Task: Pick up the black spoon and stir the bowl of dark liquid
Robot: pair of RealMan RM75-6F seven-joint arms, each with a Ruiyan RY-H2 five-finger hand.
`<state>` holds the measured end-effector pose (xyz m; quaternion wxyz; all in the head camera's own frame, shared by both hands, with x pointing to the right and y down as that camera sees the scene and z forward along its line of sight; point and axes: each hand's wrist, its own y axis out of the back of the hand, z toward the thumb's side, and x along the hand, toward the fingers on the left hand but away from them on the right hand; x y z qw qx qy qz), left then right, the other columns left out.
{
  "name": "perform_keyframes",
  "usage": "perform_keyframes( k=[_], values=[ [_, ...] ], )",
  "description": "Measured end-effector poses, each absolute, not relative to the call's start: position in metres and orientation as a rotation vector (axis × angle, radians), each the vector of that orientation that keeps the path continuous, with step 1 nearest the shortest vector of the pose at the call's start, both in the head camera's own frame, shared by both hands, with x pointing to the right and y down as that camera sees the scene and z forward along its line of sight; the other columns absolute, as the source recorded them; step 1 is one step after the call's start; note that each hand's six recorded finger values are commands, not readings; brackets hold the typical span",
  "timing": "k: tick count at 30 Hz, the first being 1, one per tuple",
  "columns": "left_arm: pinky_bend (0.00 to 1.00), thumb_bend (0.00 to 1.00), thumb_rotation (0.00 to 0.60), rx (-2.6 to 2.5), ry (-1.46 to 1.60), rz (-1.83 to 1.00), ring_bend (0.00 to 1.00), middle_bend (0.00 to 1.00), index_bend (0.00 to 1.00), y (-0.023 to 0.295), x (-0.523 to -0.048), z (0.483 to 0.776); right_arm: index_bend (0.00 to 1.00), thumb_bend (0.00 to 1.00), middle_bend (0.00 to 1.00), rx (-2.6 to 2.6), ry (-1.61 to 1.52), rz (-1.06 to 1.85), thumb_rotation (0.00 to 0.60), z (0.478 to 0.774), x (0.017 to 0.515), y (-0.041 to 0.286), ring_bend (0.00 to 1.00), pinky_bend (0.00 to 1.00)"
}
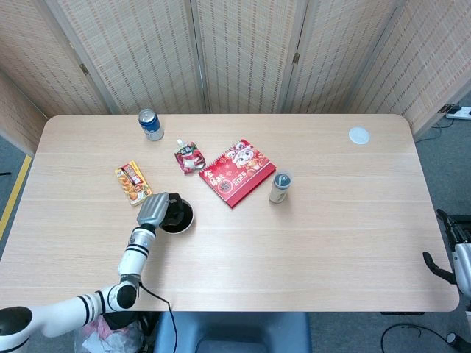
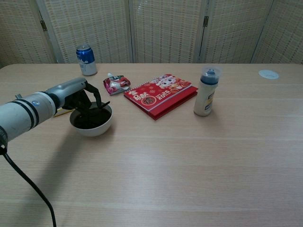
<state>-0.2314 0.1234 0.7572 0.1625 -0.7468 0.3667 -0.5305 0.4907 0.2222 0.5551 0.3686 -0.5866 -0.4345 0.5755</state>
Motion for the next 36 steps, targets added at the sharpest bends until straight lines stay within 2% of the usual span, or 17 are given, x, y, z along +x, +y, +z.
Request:
perform_keyframes(
  k=[11, 18, 26, 33, 36],
  values=[
    [1.00, 0.48, 0.600, -2.180, 1.003, -1.473, 0.99, 1.00, 0.67, 0.136, -0.217, 0.751, 0.00, 0.24, 0.20, -1.505, -1.116, 1.476, 0.600, 0.554, 0.491, 0.224, 0.35, 0.27],
    [1.00, 0.48, 0.600, -2.165, 1.025, -1.475, 0.99, 1.00, 0.67, 0.125, -0.209, 0.758, 0.00, 0.24, 0.20, -1.500, -1.116, 1.475, 0.600, 0.551, 0.490, 0.224, 0.35, 0.28],
    [1.00, 0.48, 0.600, -2.094, 1.096, -1.524, 0.99, 1.00, 0.67, 0.110, -0.229, 0.762, 0.00, 0.24, 0.20, -1.521, -1.098, 1.473, 0.600, 0.552, 0.487, 0.226, 0.35, 0.28],
    [1.00, 0.48, 0.600, -2.138, 1.086, -1.510, 0.99, 1.00, 0.67, 0.126, -0.235, 0.753, 0.00, 0.24, 0.20, -1.550, -1.069, 1.483, 0.600, 0.557, 0.484, 0.226, 0.35, 0.28],
    [1.00, 0.48, 0.600, -2.172, 1.061, -1.490, 0.99, 1.00, 0.67, 0.136, -0.231, 0.750, 0.00, 0.24, 0.20, -1.572, -1.043, 1.507, 0.600, 0.560, 0.483, 0.228, 0.30, 0.28]
  ],
)
